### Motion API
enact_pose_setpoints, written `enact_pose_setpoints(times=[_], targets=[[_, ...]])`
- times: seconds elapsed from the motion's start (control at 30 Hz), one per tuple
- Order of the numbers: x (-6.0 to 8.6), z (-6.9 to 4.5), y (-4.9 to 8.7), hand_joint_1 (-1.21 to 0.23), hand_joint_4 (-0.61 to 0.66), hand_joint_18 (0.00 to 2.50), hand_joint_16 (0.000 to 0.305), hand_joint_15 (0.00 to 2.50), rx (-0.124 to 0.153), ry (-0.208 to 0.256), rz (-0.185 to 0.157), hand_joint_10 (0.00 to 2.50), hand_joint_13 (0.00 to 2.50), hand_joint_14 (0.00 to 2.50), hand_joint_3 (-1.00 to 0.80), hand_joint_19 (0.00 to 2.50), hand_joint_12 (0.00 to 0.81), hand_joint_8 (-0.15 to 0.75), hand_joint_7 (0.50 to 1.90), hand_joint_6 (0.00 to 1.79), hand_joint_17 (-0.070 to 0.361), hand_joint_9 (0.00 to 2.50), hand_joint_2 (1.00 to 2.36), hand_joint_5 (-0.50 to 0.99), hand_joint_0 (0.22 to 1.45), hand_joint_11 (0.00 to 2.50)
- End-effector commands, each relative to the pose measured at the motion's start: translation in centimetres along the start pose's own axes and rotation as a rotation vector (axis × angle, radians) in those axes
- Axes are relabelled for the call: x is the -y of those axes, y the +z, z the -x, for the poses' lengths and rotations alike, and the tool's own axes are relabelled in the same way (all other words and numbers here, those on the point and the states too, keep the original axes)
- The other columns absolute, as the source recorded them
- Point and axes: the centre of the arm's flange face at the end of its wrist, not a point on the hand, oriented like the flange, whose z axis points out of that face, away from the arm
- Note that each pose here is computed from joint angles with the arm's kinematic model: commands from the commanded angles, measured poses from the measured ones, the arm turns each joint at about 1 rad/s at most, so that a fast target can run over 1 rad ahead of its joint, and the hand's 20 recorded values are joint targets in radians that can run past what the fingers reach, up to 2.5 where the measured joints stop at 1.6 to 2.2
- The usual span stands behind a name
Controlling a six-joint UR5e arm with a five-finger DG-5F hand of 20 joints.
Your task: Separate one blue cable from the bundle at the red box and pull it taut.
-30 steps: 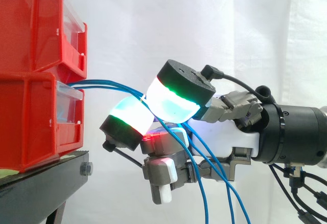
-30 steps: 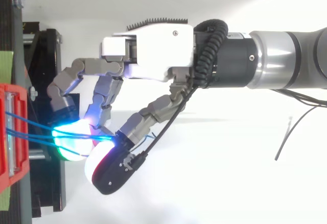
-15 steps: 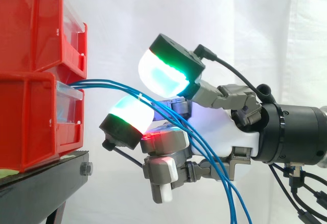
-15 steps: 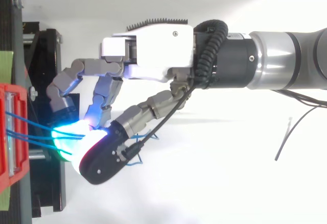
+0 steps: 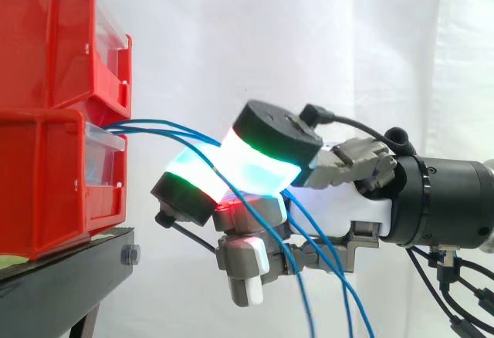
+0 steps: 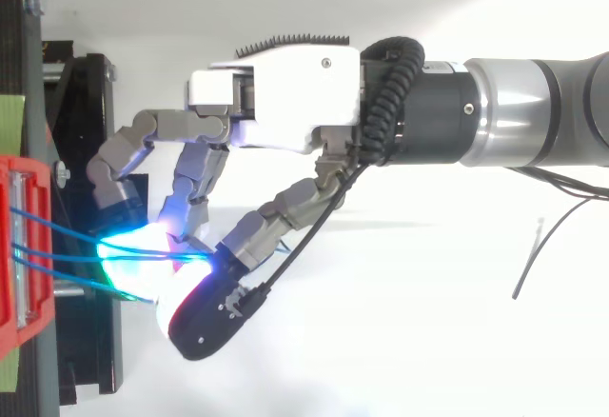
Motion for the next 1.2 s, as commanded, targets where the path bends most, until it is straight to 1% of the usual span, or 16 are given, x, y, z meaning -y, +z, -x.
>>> enact_pose_setpoints(times=[0.0, 0.13, 0.2, 0.27, 0.3, 0.4, 0.47, 0.53, 0.67, 0.73, 0.77, 0.83, 0.87, 1.0, 1.07, 1.17], targets=[[-0.01, -0.05, 0.01, -1.0, 0.09, 0.88, 0.047, 0.87, -0.001, 0.0, 0.0, 0.02, 1.09, 0.03, -0.5, 0.8, 0.339, 0.263, 1.2, 0.86, 0.107, 1.14, 1.0, -0.17, 0.75, 1.35], [0.0, 0.07, -0.01, -1.01, 0.11, 0.88, 0.047, 0.88, 0.001, 0.0, 0.0, 0.02, 1.09, 0.03, -0.5, 0.82, 0.338, 0.265, 1.21, 0.87, 0.106, 1.15, 1.0, -0.17, 0.63, 1.37], [-0.01, -0.05, 0.01, -0.97, 0.13, 0.91, 0.05, 0.88, -0.001, 0.0, 0.0, 0.02, 1.12, 0.03, -0.5, 0.84, 0.359, 0.283, 1.17, 0.87, 0.113, 1.18, 1.0, -0.16, 0.52, 1.38], [0.0, 0.07, -0.01, -0.93, 0.13, 0.93, 0.052, 0.87, 0.001, 0.0, 0.0, 0.02, 1.13, 0.03, -0.5, 0.84, 0.363, 0.292, 1.14, 0.86, 0.116, 1.19, 1.0, -0.16, 0.5, 1.37], [-0.01, -0.05, 0.01, -0.82, 0.15, 0.95, 0.054, 0.86, -0.001, 0.0, 0.0, 0.02, 1.14, 0.03, -0.5, 0.84, 0.376, 0.305, 1.1, 0.85, 0.122, 1.21, 1.0, -0.15, 0.47, 1.35], [0.0, 0.07, -0.01, -0.56, 0.14, 0.95, 0.052, 0.88, 0.001, -0.002, 0.0, 0.02, 1.15, 0.03, -0.5, 0.87, 0.36, 0.291, 1.1, 0.81, 0.117, 1.22, 1.0, -0.13, 0.52, 1.35], [-0.03, -0.03, 0.02, -0.47, 0.12, 0.93, 0.049, 0.88, 0.001, -0.001, 0.001, 0.02, 1.15, 0.03, -0.5, 0.88, 0.348, 0.279, 1.13, 0.79, 0.111, 1.24, 1.0, -0.13, 0.56, 1.36], [-0.1, -0.03, 0.07, -0.45, 0.12, 0.92, 0.048, 0.89, 0.001, -0.001, 0.003, 0.03, 1.15, 0.03, -0.5, 0.9, 0.344, 0.269, 1.15, 0.79, 0.108, 1.24, 1.0, -0.12, 0.61, 1.37], [-0.17, -0.02, 0.11, -0.52, 0.11, 0.92, 0.049, 0.9, 0.001, -0.001, 0.004, 0.03, 1.15, 0.03, -0.42, 0.91, 0.348, 0.268, 1.17, 0.79, 0.11, 1.23, 1.01, -0.13, 0.62, 1.37], [-0.17, -0.02, 0.11, -0.63, 0.12, 0.92, 0.05, 0.9, 0.001, -0.001, 0.004, 0.03, 1.14, 0.03, -0.29, 0.91, 0.354, 0.277, 1.17, 0.79, 0.112, 1.22, 1.01, -0.13, 0.6, 1.37], [-0.17, -0.02, 0.11, -0.66, 0.11, 0.91, 0.05, 0.9, 0.001, -0.001, 0.004, 0.03, 1.14, 0.03, -0.26, 0.92, 0.351, 0.277, 1.17, 0.79, 0.112, 1.22, 1.02, -0.13, 0.59, 1.38], [-0.24, -0.02, 0.15, -0.73, 0.13, 0.96, 0.056, 0.88, 0.001, -0.001, 0.006, 0.02, 1.16, 0.03, -0.2, 0.88, 0.379, 0.304, 1.14, 0.81, 0.126, 1.22, 1.02, -0.14, 0.58, 1.36], [-0.17, -0.04, 0.11, -0.74, 0.12, 0.95, 0.056, 0.88, -0.001, -0.001, 0.004, 0.02, 1.15, 0.03, -0.19, 0.89, 0.377, 0.295, 1.15, 0.81, 0.125, 1.21, 1.02, -0.15, 0.58, 1.36], [-0.23, 0.09, 0.13, -0.82, 0.1, 0.91, 0.052, 0.9, 0.001, -0.002, 0.006, 0.02, 1.11, 0.03, -0.17, 0.9, 0.361, 0.275, 1.17, 0.83, 0.118, 1.16, 1.02, -0.17, 0.6, 1.35], [-0.15, -0.02, 0.09, -0.85, 0.09, 0.89, 0.051, 0.9, 0.001, -0.001, 0.003, 0.02, 1.09, 0.03, -0.21, 0.9, 0.354, 0.261, 1.16, 0.84, 0.114, 1.14, 1.02, -0.18, 0.62, 1.35], [-0.24, -0.02, 0.15, -0.9, 0.08, 0.88, 0.05, 0.88, 0.001, -0.001, 0.006, 0.02, 1.07, 0.03, -0.33, 0.86, 0.351, 0.258, 1.16, 0.84, 0.113, 1.11, 1.01, -0.18, 0.67, 1.35]])
